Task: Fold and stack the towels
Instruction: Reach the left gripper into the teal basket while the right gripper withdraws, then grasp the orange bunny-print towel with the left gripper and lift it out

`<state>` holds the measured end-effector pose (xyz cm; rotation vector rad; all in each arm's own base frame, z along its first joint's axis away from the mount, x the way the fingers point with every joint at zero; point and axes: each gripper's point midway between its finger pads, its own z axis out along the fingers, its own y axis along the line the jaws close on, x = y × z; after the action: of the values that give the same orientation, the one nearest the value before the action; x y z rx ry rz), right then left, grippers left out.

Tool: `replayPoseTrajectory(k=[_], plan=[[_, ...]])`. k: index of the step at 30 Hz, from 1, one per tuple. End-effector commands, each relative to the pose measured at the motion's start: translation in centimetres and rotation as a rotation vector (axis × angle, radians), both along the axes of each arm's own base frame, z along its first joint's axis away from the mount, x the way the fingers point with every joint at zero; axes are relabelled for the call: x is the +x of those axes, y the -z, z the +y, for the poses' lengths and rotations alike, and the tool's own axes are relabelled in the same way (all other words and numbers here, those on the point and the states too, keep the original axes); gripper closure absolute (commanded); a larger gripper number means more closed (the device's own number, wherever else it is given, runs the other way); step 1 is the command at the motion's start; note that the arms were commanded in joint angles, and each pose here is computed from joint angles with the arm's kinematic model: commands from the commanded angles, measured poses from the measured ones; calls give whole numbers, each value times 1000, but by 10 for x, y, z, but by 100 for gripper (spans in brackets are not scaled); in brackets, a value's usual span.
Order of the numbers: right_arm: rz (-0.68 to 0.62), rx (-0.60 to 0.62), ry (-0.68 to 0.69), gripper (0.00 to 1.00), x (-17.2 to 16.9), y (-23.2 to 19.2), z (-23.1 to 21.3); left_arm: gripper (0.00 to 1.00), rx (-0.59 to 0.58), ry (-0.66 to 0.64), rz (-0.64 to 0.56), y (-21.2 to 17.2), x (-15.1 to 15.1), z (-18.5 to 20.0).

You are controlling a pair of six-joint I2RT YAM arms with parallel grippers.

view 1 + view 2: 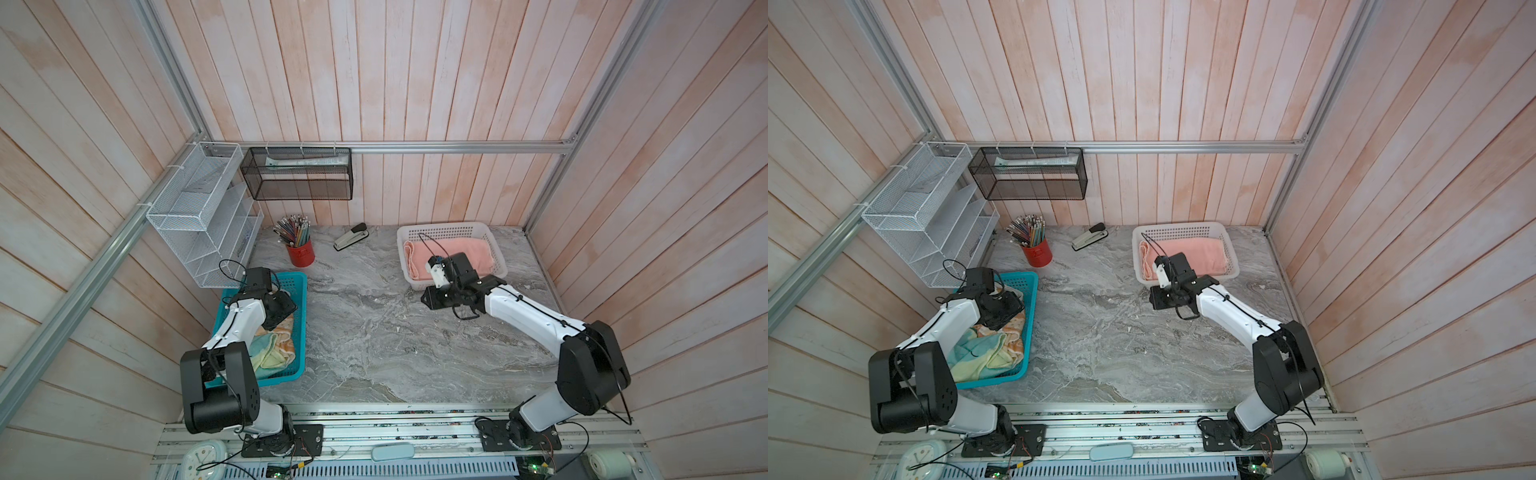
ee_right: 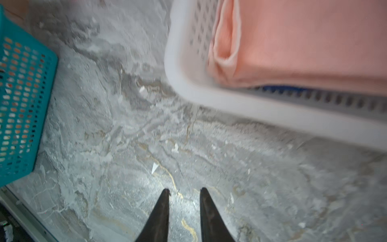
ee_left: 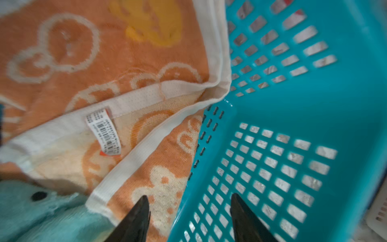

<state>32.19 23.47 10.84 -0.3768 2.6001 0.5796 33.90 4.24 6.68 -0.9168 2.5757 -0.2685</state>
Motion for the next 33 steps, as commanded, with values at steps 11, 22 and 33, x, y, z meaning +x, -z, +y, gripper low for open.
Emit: replayPoseTrajectory(k=[11,22,33], plan=[[-47,22,83,77,84,43,-8,82,-32,15,11,18,8,-4],[-160,30,165,80,207,10,-47,100,118,42,-265,-137,17,9],[-114,124,87,80,161,-6,-21,46,-9,-42,-95,-50,-20,-4]])
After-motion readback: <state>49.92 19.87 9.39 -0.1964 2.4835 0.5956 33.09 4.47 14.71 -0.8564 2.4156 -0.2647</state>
